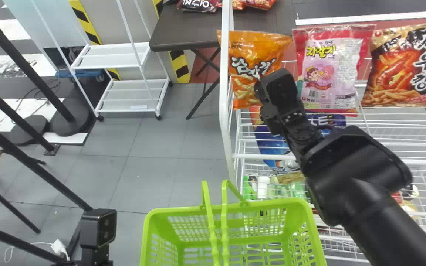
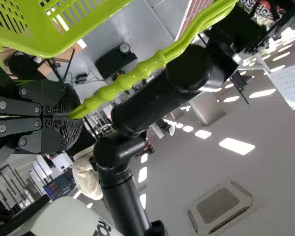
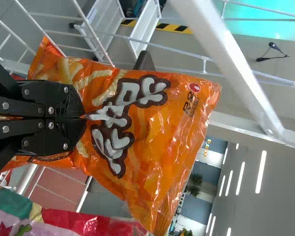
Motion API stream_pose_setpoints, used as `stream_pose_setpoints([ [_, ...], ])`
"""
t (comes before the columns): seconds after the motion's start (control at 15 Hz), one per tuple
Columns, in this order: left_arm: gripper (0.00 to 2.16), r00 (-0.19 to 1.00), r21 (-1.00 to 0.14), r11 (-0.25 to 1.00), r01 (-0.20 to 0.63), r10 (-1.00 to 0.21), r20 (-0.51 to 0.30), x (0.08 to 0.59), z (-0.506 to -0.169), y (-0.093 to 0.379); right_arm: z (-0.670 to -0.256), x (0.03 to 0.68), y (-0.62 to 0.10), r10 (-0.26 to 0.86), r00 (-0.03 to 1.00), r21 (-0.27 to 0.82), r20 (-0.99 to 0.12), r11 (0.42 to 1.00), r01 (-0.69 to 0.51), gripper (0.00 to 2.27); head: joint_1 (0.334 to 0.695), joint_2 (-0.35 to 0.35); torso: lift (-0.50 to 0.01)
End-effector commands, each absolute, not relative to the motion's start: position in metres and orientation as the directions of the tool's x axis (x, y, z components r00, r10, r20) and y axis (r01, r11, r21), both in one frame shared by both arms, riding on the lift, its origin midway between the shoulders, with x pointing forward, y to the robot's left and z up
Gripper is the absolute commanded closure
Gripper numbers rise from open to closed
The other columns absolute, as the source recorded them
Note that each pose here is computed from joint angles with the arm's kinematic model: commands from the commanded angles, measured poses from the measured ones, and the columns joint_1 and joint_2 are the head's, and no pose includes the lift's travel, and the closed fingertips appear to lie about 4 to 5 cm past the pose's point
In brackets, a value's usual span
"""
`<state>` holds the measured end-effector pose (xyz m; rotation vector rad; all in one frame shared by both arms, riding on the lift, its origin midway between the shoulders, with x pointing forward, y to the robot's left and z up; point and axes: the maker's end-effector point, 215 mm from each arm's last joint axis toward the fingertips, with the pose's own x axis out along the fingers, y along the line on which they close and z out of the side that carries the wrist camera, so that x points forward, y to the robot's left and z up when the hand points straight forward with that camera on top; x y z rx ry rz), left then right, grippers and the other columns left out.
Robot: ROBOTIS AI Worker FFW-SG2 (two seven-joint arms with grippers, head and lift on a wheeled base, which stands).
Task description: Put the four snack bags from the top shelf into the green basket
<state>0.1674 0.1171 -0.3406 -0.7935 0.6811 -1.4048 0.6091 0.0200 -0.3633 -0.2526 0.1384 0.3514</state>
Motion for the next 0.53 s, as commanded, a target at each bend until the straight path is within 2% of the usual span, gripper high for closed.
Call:
stream_pose_setpoints([
  [0.0,2.15,0.069,-0.804,0.0,0.594,-0.996,0.051,0.179,-0.34,0.119,-0.35,0.594,0.014,0.311,0.936,-0.179,-0.164,0.924,-0.338,2.25,0.695,0.199,-0.005],
  [0.27,2.15,0.068,-0.812,0.0,0.584,-0.996,0.049,0.201,-0.343,0.114,-0.35,0.549,-0.001,0.287,0.933,-0.09,-0.219,0.946,-0.312,2.25,0.695,0.183,-0.005],
  [0.47,2.15,0.065,-0.819,0.007,0.573,-0.997,0.037,0.209,-0.344,0.108,-0.339,0.498,-0.038,0.245,0.936,-0.011,-0.253,0.966,-0.257,2.25,0.695,0.157,-0.005],
])
